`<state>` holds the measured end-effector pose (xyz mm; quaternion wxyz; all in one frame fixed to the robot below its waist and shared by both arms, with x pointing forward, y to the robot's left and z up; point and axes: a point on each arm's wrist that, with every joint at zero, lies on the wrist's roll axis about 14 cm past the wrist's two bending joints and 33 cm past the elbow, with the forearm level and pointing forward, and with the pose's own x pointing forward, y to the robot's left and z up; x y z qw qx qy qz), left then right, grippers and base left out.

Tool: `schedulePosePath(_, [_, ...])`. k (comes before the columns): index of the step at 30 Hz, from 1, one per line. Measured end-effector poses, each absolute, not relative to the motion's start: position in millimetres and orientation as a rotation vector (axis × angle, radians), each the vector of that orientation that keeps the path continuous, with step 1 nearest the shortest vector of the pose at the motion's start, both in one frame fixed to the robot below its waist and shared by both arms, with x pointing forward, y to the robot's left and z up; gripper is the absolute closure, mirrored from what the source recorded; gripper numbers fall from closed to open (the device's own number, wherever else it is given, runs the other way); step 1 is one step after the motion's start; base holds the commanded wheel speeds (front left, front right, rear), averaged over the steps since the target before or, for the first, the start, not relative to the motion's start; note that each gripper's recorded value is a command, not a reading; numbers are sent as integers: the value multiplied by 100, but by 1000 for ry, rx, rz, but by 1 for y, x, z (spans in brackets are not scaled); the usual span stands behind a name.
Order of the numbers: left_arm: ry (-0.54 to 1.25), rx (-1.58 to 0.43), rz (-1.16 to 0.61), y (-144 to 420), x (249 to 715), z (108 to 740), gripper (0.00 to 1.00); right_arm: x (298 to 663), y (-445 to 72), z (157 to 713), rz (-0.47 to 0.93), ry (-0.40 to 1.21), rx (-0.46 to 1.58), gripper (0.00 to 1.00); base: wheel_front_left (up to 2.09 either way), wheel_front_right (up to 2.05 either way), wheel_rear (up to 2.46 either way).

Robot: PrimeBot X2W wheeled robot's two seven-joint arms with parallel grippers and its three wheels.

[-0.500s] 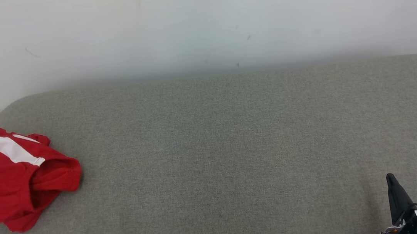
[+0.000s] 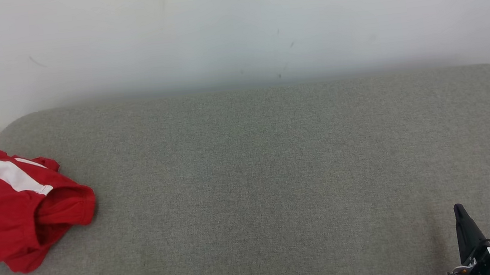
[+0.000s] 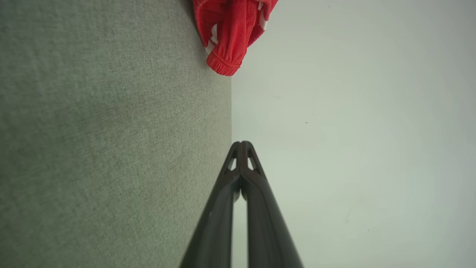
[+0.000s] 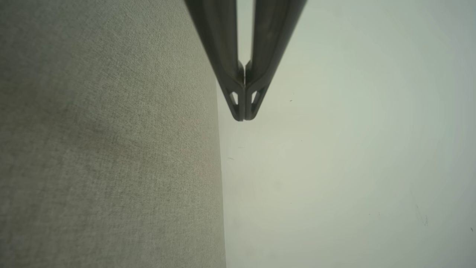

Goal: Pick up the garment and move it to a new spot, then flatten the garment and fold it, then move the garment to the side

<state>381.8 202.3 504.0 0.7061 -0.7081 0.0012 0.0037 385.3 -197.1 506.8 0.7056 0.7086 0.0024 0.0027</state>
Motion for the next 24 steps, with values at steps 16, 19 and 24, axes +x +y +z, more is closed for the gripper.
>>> schedulePosePath(16, [21, -1576, 24, 201, 379, 497, 0, 384, -197, 501, -8, 18, 1577, 0, 0, 0, 0])
schedulePosePath(19, [48, -1583, 52, 200, 374, 485, 0, 379, -197, 489, -39, 47, 1582, 0, 0, 0, 0])
schedulePosePath(24, [49, -1562, 59, 197, 374, 484, 0, 379, -194, 490, -38, 43, 1558, 0, 0, 0, 0])
